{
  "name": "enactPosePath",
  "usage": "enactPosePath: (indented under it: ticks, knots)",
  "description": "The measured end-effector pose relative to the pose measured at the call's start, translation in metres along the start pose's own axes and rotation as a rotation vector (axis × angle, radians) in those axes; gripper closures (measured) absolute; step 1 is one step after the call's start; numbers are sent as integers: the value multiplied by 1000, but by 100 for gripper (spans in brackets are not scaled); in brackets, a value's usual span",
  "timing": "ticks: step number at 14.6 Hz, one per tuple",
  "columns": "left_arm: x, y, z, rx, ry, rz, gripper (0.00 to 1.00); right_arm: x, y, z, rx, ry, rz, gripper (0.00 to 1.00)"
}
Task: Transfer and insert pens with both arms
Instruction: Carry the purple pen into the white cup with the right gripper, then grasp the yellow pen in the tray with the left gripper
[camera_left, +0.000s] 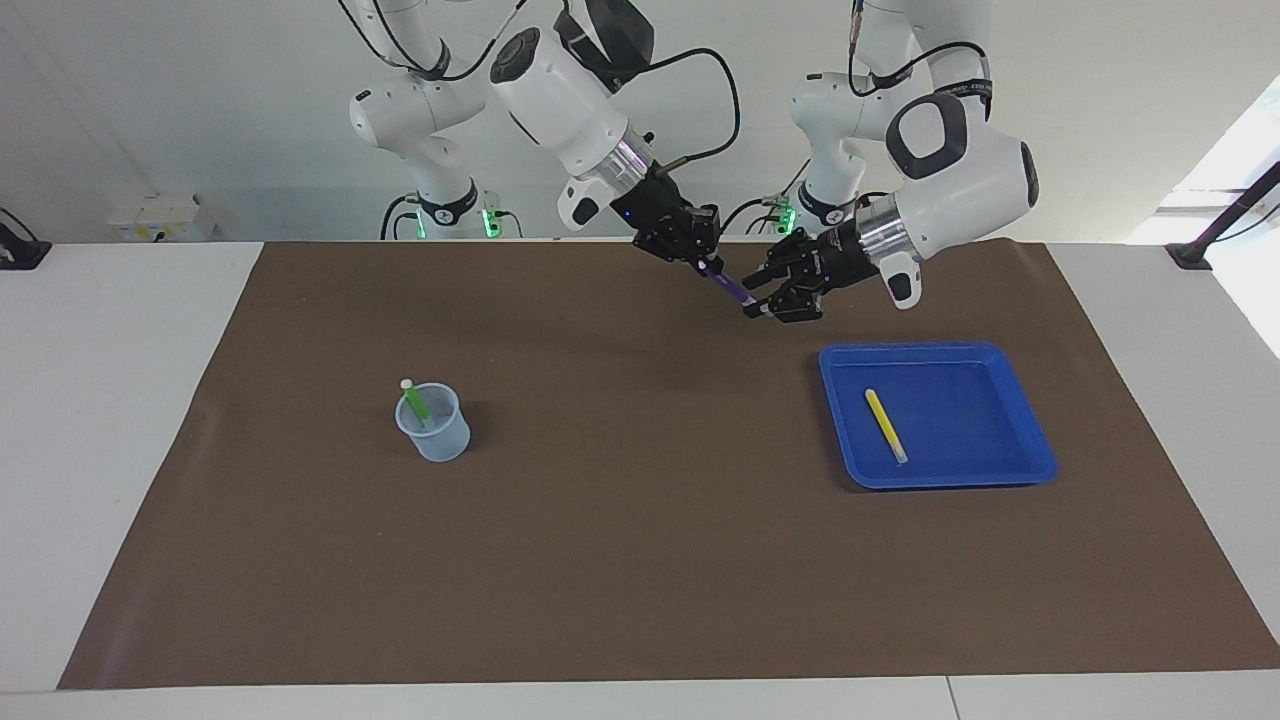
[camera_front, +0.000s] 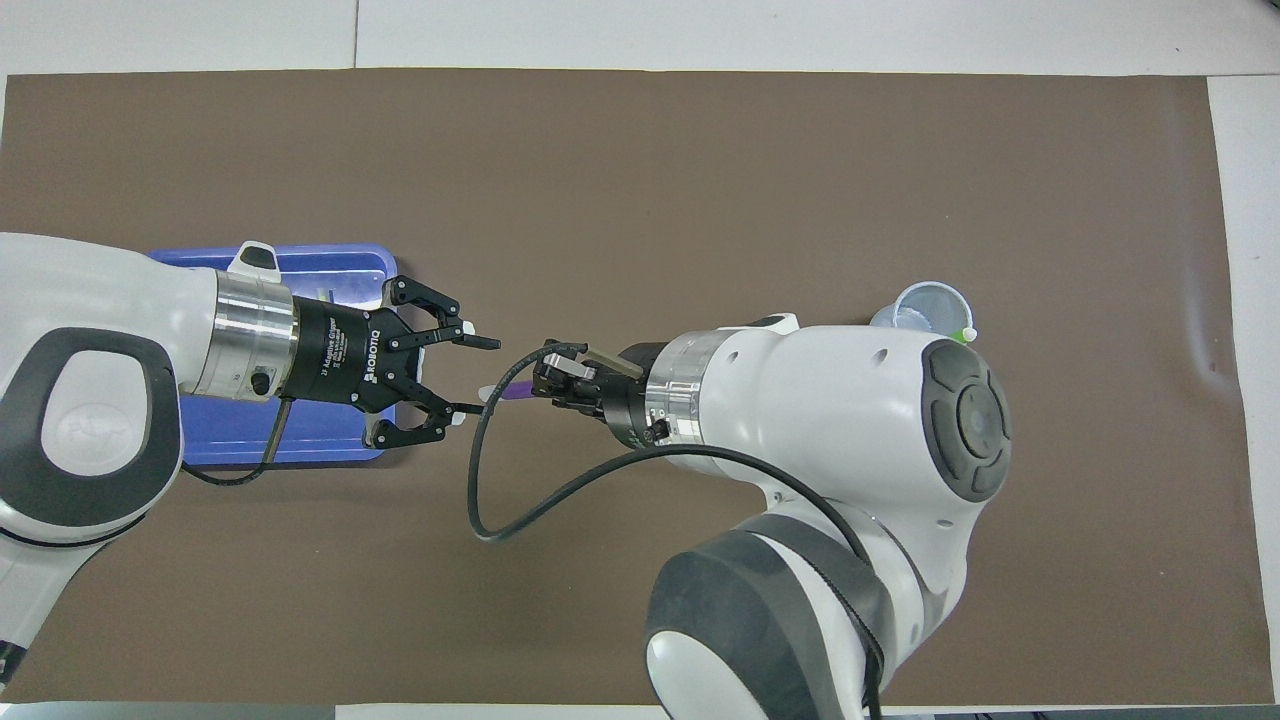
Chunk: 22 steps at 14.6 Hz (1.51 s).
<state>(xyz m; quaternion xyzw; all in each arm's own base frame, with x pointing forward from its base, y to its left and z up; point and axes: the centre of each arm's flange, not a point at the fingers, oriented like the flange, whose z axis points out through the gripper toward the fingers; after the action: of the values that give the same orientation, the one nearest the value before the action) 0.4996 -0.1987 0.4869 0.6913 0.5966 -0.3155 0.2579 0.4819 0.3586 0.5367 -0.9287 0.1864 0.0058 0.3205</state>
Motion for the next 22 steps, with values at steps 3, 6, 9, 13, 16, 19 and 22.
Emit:
enactPosePath:
  ticks: [3, 6, 9, 13, 16, 19, 22]
  knots:
    - [1, 1, -5, -15, 0, -1, 1, 46, 19, -49, -158, -29, -177, 83]
    - [5, 3, -11, -28, 6, 34, 0, 106, 55, -104, -287, -16, -378, 83]
    - [18, 5, -23, -41, 38, 144, 0, 158, 110, -131, -401, -36, -582, 83]
    - [30, 5, -31, -21, 111, 323, 0, 186, 147, -138, -561, -91, -816, 83]
    - [34, 4, -31, 13, 165, 469, 0, 188, 157, -133, -584, -115, -839, 83]
    - [41, 2, -31, 93, 266, 673, 0, 195, 175, -127, -595, -127, -873, 83]
    - [49, 1, -32, 213, 372, 915, 0, 199, 192, -118, -601, -124, -884, 83]
